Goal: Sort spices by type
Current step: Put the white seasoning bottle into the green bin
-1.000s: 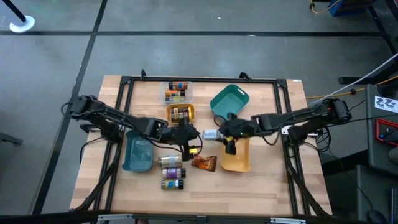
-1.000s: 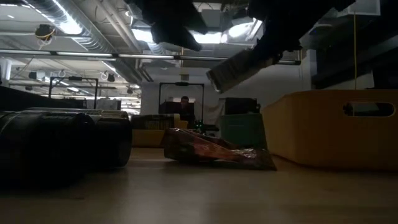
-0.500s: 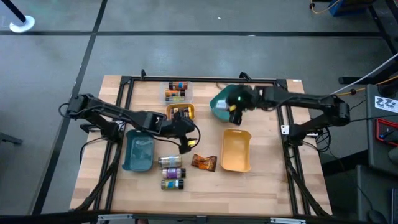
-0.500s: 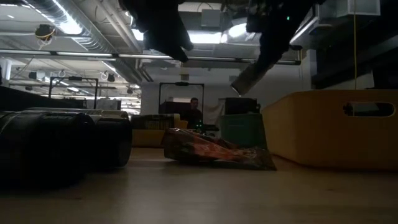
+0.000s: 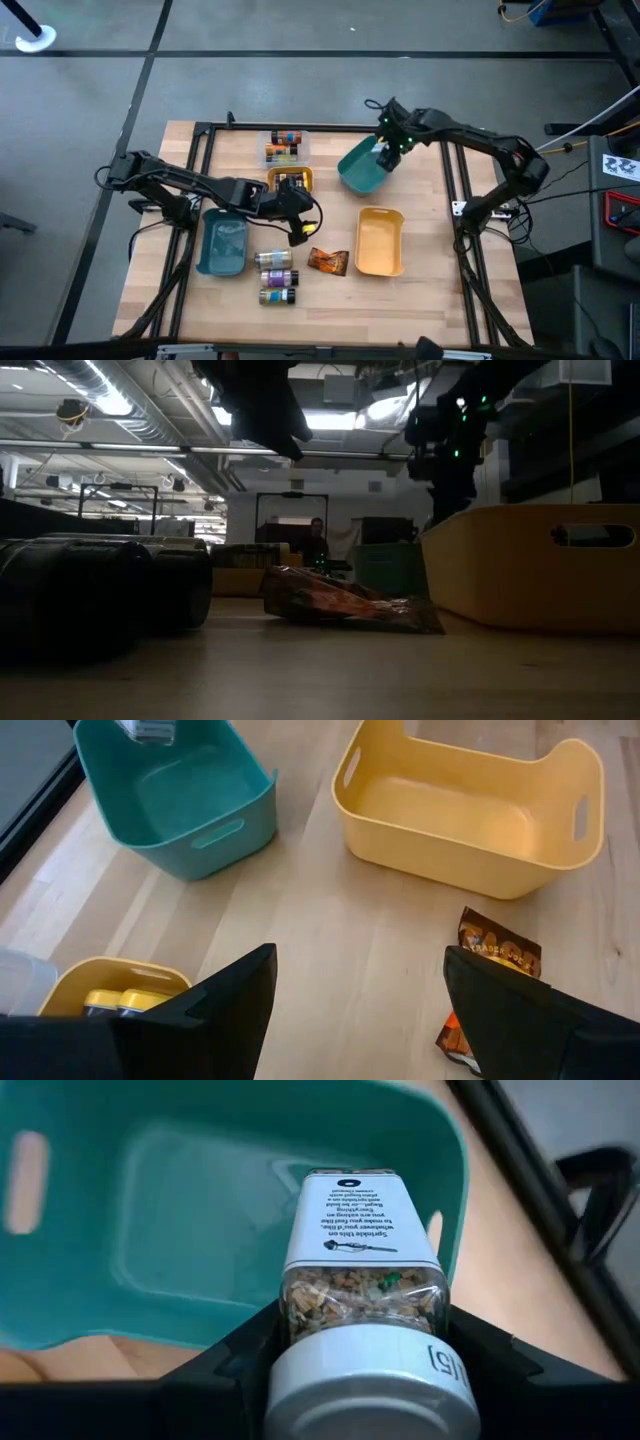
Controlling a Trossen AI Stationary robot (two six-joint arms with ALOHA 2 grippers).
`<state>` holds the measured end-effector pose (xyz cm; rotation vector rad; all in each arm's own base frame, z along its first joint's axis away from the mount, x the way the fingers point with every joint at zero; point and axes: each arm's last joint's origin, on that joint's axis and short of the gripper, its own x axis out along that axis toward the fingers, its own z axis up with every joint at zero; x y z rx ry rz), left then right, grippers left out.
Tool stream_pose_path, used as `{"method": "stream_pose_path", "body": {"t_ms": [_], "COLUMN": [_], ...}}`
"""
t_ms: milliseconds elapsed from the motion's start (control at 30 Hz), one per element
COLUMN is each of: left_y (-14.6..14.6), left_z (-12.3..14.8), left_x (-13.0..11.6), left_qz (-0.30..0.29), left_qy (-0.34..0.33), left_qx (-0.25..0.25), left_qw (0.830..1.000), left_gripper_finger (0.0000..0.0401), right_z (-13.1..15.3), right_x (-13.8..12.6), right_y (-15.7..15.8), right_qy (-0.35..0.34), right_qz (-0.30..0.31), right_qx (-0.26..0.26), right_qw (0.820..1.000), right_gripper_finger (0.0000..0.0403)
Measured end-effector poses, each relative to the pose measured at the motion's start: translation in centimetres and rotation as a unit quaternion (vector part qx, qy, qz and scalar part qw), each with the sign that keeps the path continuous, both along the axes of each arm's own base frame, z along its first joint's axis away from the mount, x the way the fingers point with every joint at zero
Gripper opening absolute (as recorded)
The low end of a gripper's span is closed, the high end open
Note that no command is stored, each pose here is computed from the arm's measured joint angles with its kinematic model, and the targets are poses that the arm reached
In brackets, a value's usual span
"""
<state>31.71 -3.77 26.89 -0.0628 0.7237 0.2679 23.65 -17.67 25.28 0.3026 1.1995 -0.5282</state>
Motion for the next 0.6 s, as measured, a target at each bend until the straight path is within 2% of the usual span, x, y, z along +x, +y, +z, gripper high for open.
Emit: {"method": "stream_pose_path", "body": {"t_ms": [300, 600], "left_y": [0.0, 0.0], "left_z": [0.0, 0.0], "left_x": [0.0, 0.0], "left_qz": [0.001, 0.001], "left_qy": [0.000, -0.001], "left_qx": [-0.001, -0.001], "left_qw": [1.000, 1.000], "left_gripper_finger": [0.0269, 0.0269], "right_z": [-4.0, -5.1], "right_x": [0.2, 0.8], "right_y": [-2.2, -2.6], "right_qy": [0.049, 0.052], "right_qz": [-0.020, -0.018], "right_qx": [0.075, 0.078], "right_qw": [0.996, 0.995], "right_gripper_finger": [0.0209, 0.0210]}}
